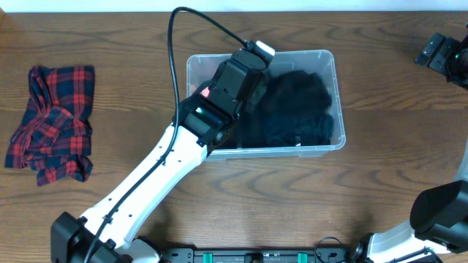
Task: Pack container
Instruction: 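Release the jacket and push it down into the bin with the left gripper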
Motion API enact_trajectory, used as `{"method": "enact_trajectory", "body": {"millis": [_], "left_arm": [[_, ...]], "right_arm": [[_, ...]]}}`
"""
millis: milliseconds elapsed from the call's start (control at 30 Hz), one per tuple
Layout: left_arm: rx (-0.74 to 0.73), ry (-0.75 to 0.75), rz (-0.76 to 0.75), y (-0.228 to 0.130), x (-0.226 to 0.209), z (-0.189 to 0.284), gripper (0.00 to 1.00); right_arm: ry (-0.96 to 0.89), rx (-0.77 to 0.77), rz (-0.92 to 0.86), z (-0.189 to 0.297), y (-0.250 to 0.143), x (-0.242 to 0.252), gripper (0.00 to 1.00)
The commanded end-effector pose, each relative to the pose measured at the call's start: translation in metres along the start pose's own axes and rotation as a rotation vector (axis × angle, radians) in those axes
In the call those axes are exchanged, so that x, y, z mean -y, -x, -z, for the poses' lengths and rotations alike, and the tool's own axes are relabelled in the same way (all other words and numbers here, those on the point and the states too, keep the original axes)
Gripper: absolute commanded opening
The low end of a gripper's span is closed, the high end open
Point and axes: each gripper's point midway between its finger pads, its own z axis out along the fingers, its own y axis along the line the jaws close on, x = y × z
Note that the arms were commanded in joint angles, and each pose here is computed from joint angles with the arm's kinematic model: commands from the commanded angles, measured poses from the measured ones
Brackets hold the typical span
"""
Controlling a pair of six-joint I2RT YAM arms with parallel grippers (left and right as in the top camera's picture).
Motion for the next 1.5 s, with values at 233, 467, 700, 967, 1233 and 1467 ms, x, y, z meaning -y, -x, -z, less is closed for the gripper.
{"method": "enact_trajectory", "body": {"millis": [233, 467, 700, 967, 1233, 1467], "left_arm": [[0.166, -0.038, 0.058, 0.044, -0.013, 0.059, 0.53], [0.139, -0.203, 0.037, 0.038, 0.020, 0.046, 0.28], [0.004, -0.334, 0.009, 0.005, 0.058, 0.000, 0.11], [-0.216, -0.481, -0.003, -0.059, 0.103, -0.054, 0.07], [-0.477, -0.536, -0.007, -0.137, 0.125, -0.083, 0.07], [-0.467, -0.530, -0.006, -0.134, 0.123, -0.083, 0.07]], "right_arm": [[-0.005, 0.016, -0.017, 0.005, 0.004, 0.002, 0.99], [-0.005, 0.016, -0.017, 0.005, 0.004, 0.002, 0.99], [-0.005, 0.016, -0.017, 0.005, 0.004, 0.002, 0.99], [-0.005, 0.016, -0.017, 0.005, 0.004, 0.002, 0.99], [-0.005, 0.016, -0.017, 0.005, 0.004, 0.002, 0.99], [-0.005, 0.016, -0.017, 0.005, 0.004, 0.002, 0.99]]}}
